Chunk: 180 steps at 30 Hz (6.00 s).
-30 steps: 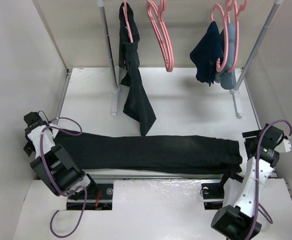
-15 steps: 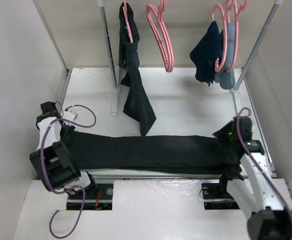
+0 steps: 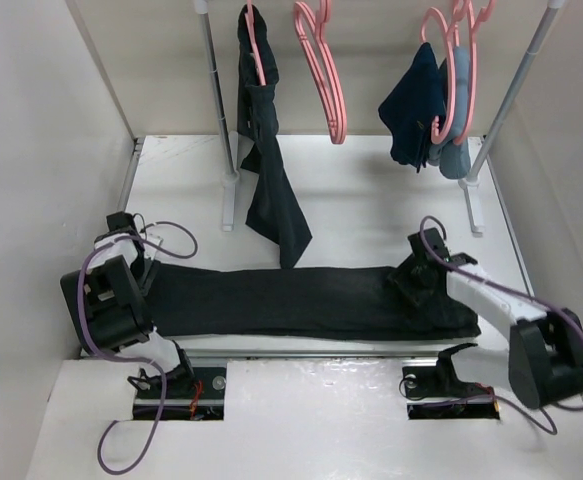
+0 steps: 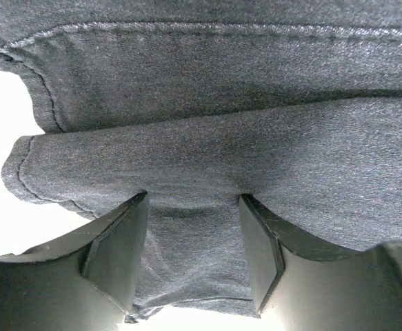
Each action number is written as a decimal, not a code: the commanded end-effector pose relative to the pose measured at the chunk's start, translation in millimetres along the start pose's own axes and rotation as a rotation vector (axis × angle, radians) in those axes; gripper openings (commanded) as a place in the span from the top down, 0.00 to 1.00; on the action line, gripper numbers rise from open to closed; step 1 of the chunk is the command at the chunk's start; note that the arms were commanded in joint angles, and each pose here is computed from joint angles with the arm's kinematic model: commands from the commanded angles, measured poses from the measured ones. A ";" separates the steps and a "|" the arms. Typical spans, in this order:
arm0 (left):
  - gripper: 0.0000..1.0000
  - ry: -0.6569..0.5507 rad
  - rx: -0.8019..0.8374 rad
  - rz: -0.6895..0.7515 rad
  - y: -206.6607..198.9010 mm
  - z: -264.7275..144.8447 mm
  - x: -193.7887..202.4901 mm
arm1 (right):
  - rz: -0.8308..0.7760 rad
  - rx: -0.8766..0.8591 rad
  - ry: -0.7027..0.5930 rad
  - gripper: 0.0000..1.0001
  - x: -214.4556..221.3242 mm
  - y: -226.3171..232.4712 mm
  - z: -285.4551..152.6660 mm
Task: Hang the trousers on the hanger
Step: Fold the trousers at the center of the board.
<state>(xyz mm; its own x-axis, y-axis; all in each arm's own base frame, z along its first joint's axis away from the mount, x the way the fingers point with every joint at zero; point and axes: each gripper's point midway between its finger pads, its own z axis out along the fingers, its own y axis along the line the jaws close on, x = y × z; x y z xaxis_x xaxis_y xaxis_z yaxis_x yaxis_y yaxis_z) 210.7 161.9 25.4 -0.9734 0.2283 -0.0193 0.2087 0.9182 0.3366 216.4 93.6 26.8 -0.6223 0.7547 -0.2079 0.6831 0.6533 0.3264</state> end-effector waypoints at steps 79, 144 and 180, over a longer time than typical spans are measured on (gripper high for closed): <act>0.40 -0.380 0.512 0.092 -132.1 -112.9 -133.0 | -0.646 -0.719 -0.908 1.00 -139.6 103.7 -334.5; 0.42 -0.279 0.418 -0.020 -103.1 -78.3 -110.7 | -1.535 -0.657 -0.680 1.00 310.4 356.7 -106.0; 0.16 -0.696 0.427 0.124 -79.1 -217.3 -125.1 | -0.614 -0.426 -0.155 0.00 12.4 134.4 -43.7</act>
<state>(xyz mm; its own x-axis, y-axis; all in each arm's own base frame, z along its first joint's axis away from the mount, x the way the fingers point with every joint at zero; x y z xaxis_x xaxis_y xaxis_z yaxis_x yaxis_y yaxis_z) 288.7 -7.4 184.0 -0.7324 0.3444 -0.5873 0.4488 0.8929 -0.0361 280.6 181.4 91.1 -0.7666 0.1934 -0.6123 -0.0066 0.9511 0.3087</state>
